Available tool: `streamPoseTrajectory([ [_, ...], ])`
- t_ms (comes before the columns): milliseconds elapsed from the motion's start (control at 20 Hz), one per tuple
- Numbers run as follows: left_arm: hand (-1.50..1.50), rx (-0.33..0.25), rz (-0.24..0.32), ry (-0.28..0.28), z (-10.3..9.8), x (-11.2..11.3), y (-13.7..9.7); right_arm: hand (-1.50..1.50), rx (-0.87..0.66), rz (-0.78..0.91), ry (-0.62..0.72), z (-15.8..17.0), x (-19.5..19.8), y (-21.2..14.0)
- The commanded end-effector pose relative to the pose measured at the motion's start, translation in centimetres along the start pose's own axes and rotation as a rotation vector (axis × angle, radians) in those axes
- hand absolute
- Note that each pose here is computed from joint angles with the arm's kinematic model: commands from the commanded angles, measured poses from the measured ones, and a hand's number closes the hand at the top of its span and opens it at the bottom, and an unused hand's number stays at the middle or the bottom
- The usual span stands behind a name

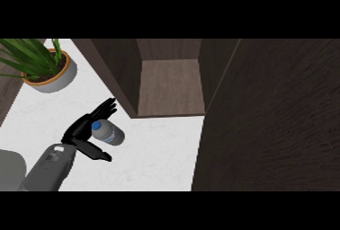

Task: Pick up the bottled water, place it into the cabinet and close the cabinet

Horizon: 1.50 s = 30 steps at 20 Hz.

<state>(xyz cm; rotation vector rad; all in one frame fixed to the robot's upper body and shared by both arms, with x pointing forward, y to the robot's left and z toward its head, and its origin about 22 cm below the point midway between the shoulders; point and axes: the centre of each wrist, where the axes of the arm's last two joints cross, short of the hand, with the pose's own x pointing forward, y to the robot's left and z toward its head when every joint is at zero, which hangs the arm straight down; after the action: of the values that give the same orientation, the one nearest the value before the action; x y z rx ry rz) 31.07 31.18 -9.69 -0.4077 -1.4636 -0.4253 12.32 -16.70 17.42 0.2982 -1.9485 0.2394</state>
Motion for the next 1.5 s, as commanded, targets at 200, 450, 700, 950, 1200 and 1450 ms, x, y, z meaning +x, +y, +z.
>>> streamPoseTrajectory([
  [200, -1.5, -0.016, 0.115, -0.111, -1.6, -1.8, -2.8, -1.5, -0.011, 0.041, -0.04, 1.7, 2.4, -0.2],
  [450, 1.5, -0.043, 0.16, -0.15, -1.5, -2.2, -3.2, -1.5, -0.013, 0.045, -0.033, 1.3, 1.3, 0.1],
  [700, 1.5, -0.144, 0.187, -0.169, -3.4, -2.1, -5.3, -1.5, 0.027, 0.053, -0.041, 1.4, 2.7, -0.6],
  [950, 1.5, -0.12, -0.052, -0.297, -2.9, -1.5, -4.7, -1.5, -0.003, 0.051, -0.029, 1.1, 2.2, -0.4],
  [1200, 1.5, 0.424, -0.133, -0.255, 0.0, -4.0, -5.4, -1.5, -0.036, 0.042, -0.026, 0.9, 1.8, -0.5],
  [1450, 1.5, 0.496, -0.139, -0.383, -3.1, -3.6, -9.5, -1.5, -0.034, 0.064, -0.018, 0.9, 1.0, -0.2],
])
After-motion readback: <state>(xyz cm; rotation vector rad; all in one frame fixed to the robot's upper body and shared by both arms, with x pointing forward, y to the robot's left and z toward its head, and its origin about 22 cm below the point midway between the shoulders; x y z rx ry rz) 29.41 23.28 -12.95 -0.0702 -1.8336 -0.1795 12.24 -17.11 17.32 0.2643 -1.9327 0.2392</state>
